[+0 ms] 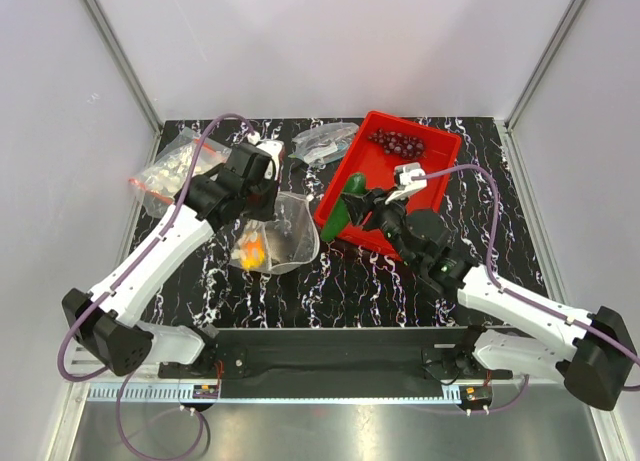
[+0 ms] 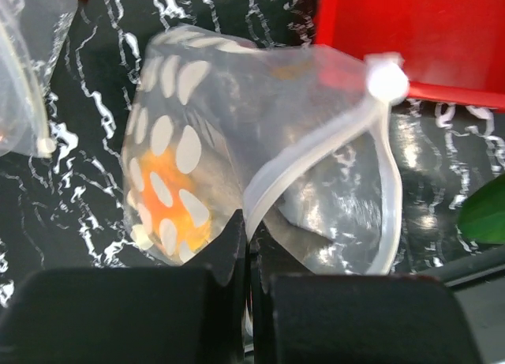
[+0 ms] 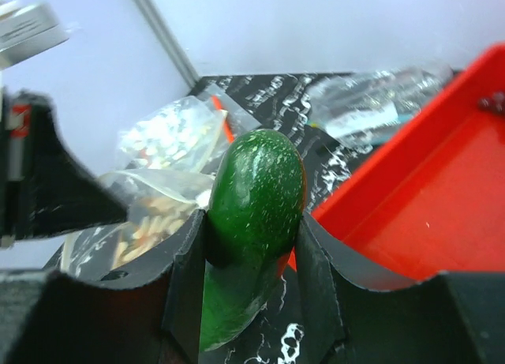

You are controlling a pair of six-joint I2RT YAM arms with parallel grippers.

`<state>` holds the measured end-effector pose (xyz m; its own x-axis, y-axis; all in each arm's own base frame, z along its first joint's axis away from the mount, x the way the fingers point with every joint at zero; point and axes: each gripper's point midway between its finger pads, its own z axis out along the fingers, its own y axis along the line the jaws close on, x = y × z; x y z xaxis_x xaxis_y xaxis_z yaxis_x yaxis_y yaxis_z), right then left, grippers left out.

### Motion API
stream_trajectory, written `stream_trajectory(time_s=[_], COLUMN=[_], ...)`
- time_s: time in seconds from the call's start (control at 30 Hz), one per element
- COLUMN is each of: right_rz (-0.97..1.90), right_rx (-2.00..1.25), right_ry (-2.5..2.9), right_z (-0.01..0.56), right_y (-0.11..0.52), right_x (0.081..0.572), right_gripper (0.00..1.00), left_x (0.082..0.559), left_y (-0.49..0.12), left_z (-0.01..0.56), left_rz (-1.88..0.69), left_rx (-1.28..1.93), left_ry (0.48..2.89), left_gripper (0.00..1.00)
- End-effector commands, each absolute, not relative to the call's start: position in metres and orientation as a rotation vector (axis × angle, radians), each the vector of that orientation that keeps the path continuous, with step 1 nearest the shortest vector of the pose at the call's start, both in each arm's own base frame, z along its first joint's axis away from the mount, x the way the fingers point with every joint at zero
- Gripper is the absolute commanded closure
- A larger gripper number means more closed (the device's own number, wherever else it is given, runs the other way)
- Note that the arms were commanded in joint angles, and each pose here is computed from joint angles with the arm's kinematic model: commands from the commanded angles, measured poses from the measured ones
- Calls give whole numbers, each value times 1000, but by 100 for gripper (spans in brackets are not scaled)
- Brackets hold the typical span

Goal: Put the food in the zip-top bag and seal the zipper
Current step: Place the fake vegetable in the zipper food storage bag.

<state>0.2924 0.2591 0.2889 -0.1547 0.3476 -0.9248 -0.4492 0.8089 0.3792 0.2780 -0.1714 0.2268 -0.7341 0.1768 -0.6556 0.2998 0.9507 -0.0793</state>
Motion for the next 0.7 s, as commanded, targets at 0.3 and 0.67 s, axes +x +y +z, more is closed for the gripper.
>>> stream_trajectory(time_s=[0.3,0.67], right_rz=[710,717], right_rx=[-214,-249], right_ry=[1359,1307], right_z=[341,360], right_y=[285,272], right_x=[280,260], right_gripper=[91,94], left_x=[267,279], left_y=[-221,-216], left_z=[256,252], left_rz=[-587,-502], left_rx=[363,361], left_ry=[2410,2429], left_gripper=[100,100])
